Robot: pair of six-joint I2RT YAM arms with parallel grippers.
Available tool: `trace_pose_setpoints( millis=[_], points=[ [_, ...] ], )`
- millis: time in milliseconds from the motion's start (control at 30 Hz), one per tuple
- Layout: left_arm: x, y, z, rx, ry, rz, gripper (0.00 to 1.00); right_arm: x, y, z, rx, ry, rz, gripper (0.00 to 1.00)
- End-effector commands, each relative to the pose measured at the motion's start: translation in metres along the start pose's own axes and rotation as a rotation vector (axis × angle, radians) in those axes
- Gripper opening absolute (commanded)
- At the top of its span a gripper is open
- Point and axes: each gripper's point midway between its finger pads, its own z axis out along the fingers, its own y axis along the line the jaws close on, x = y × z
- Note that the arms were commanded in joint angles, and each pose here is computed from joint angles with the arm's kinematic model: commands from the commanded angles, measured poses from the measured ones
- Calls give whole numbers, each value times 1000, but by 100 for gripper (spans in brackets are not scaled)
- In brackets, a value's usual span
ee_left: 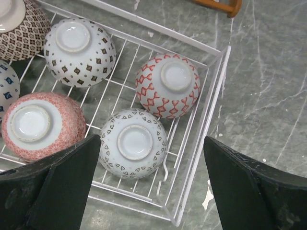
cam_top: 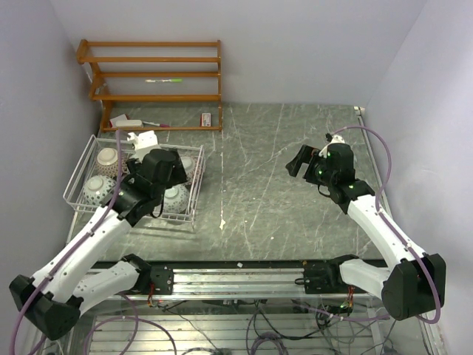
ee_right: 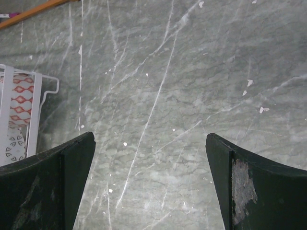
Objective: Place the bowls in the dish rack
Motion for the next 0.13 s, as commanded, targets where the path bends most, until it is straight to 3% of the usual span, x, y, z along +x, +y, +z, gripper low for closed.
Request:
trace_pose_setpoints(
  millis=[0,100],
  points=[
    [-3,-1,-6,44,-22,35,99,-6,-4,-2,27,-17,2,100],
    [-1,-3,-7,57,-10,37,99,-7,-4,-1,30,-21,5,100]
  ],
)
